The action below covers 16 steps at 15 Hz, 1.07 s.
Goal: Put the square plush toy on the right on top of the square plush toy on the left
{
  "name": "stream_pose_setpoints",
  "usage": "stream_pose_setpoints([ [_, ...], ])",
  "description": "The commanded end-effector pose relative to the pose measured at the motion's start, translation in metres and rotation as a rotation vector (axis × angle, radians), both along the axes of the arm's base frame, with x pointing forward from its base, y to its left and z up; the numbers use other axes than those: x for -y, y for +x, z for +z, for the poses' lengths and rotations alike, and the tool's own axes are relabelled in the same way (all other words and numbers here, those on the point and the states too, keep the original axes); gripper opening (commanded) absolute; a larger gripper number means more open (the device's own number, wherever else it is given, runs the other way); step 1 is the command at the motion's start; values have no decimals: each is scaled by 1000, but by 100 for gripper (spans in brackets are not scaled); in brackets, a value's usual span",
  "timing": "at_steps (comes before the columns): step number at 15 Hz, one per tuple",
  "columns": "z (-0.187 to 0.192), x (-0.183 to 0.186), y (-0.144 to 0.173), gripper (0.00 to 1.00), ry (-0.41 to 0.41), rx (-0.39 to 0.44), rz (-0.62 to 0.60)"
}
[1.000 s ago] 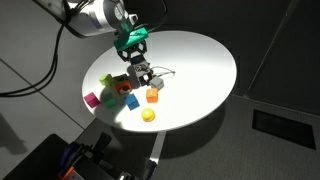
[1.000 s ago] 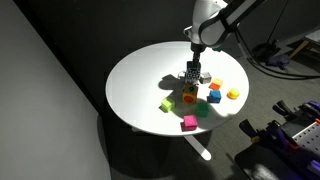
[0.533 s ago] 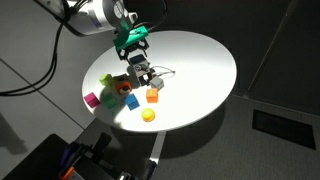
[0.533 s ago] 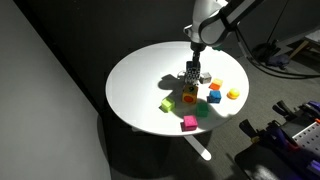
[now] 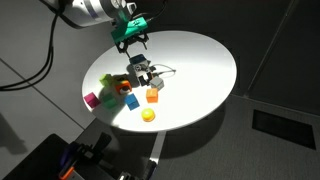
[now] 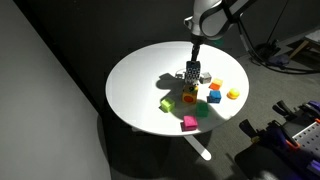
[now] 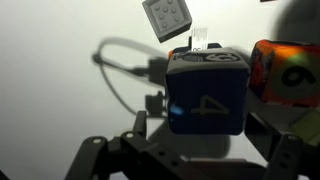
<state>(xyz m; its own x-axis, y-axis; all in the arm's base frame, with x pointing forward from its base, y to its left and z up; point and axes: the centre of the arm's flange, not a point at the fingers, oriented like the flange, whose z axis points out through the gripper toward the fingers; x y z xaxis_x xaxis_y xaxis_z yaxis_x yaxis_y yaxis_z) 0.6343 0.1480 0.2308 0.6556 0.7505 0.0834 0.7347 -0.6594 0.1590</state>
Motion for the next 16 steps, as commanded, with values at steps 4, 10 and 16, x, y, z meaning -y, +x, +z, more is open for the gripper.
stream_pose_setpoints([
  [4, 38, 5, -14, 100, -33, -47, -157],
  [10, 61, 11, -29, 100, -76, -131, -325],
  [16, 79, 18, -45, 100, -78, -229, -430],
])
